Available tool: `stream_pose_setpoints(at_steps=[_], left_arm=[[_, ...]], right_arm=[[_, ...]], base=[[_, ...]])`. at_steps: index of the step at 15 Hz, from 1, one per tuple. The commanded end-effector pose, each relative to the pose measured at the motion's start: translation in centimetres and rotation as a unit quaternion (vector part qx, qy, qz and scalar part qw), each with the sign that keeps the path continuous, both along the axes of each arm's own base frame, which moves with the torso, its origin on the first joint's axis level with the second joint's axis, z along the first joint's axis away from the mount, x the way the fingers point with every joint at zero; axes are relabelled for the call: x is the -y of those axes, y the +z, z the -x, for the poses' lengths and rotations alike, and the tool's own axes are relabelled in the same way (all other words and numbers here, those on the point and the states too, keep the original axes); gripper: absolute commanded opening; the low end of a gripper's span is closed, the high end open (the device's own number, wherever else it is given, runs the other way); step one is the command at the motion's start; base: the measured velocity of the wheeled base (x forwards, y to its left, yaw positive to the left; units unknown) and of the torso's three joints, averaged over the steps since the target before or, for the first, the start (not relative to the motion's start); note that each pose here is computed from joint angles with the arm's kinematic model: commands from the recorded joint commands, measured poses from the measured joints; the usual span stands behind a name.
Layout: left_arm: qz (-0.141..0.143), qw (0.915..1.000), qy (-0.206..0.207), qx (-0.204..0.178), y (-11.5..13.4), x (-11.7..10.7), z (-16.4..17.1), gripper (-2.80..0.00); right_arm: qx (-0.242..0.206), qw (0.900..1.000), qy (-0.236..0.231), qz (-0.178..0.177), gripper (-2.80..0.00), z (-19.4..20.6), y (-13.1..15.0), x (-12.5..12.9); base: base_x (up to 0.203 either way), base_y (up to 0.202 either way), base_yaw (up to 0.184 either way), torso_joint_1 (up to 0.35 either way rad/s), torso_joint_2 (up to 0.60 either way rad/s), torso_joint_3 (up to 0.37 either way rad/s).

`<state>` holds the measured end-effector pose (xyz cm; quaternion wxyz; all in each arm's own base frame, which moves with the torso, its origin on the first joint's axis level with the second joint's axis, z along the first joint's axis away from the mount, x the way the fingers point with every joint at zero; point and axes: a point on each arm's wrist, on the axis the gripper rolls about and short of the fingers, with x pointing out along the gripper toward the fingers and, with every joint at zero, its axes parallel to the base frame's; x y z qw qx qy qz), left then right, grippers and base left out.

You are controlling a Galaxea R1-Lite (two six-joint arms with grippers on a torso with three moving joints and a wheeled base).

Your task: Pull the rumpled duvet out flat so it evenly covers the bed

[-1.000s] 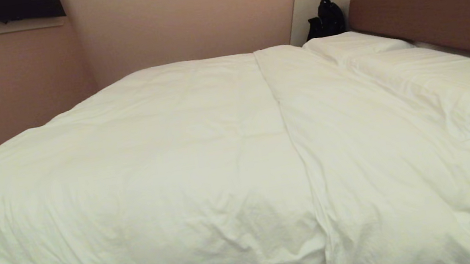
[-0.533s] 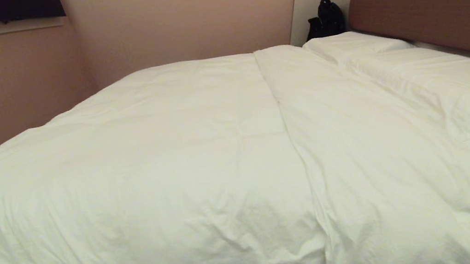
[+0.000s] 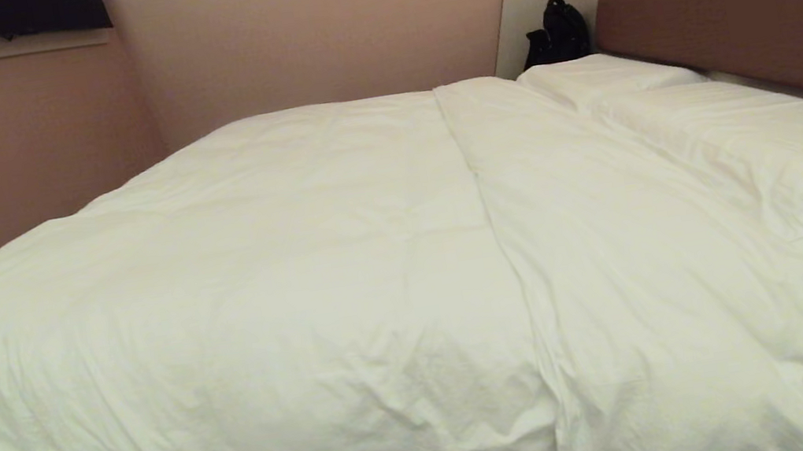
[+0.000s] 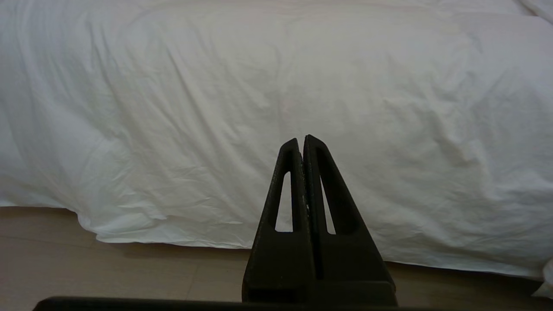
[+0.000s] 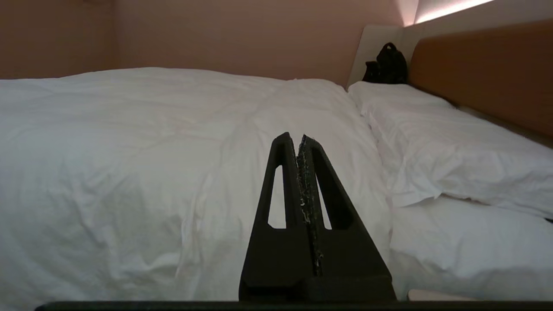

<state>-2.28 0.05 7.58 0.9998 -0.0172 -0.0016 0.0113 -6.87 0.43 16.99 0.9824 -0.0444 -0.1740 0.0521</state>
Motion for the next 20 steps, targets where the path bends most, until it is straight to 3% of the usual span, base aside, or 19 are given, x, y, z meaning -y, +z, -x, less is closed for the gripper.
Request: stream_pose_setpoints(at_steps=[1, 8, 20], left_arm=[[0.0, 1.0, 0.0, 0.0, 0.0, 0.0, 0.0, -2.8], [0.0, 1.0, 0.0, 0.0, 0.0, 0.0, 0.0, -2.8], [0.0, 1.0, 0.0, 0.0, 0.0, 0.0, 0.0, -2.8]], right_arm=[[0.016, 1.0, 0.002, 0.004, -2.8, 0.0, 0.2, 0.0], [0.028, 0.999, -0.006, 0.02, -2.8, -1.5, -1.6, 0.0], [-0.042, 0.999, -0.002, 0.019, -2.8, -3.6, -5.5, 0.0]], base=[[0.0, 0.0, 0.0, 0.0, 0.0, 0.0], [0.0, 0.0, 0.0, 0.0, 0.0, 0.0], [0.0, 0.0, 0.0, 0.0, 0.0, 0.0]])
